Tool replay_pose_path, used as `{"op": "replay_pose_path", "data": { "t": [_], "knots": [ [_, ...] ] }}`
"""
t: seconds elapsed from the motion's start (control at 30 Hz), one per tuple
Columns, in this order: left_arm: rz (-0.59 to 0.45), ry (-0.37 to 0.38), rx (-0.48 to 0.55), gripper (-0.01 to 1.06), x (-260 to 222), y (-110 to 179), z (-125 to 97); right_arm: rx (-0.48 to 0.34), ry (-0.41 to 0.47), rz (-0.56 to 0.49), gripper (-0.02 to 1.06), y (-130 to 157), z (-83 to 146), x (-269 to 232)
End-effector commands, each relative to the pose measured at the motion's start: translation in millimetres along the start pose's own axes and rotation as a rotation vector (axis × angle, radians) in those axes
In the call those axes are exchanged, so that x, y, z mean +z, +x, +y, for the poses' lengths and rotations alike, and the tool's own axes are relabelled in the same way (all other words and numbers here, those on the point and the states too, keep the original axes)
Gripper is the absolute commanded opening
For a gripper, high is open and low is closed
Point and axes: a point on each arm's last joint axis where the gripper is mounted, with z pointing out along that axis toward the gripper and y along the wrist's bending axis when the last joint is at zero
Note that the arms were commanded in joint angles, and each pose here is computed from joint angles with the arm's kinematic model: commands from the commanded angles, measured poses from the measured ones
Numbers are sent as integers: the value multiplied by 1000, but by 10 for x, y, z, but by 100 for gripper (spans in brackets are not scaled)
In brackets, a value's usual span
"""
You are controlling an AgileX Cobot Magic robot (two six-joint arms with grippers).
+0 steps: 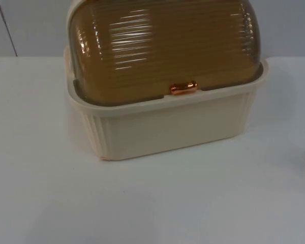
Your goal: Open the box lid with the left hand, place the block into the box with the right hand, then close the box lid with the left hand.
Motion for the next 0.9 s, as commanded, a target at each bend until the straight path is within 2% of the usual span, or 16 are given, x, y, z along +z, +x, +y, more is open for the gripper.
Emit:
{"op": "replay_pose_path", "data": {
  "t": [0.0, 0.1, 0.3, 0.43, 0.5, 0.57, 0.63, 0.73, 0.8, 0.87],
  "knots": [
    [-38, 0, 0, 104, -17, -34, 7, 12, 5, -26, 105, -26, -3, -17],
    [-162, -23, -16, 104, -148, -203, 31, 37, 6, -81, 105, -119, -15, -131],
    [-148, -103, -42, 104, -140, -533, 114, 34, 12, -90, 105, -423, -31, -222],
    [-201, -120, -34, 104, -88, -1054, 141, 32, 3, -94, 105, -829, -21, -167],
    [-218, -119, -33, 104, -94, -1107, 140, 33, -1, -78, 105, -920, -15, -132],
    [-269, -113, -25, 104, -43, -1367, 139, 17, -21, -66, 105, -1162, 6, -73],
    [-329, -105, -19, 104, -16, -1536, 133, 17, -33, -116, 105, -1332, 17, -52],
    [-335, -101, -15, 104, 62, -1633, 130, 24, -30, -158, 105, -1442, 17, -11],
    [-305, -98, -13, 104, 172, -1670, 128, 22, -16, -231, 105, -1569, 10, 57],
    [-279, -92, -17, 104, 251, -1685, 123, 31, -17, -236, 105, -1602, 12, 94]
  ]
}}
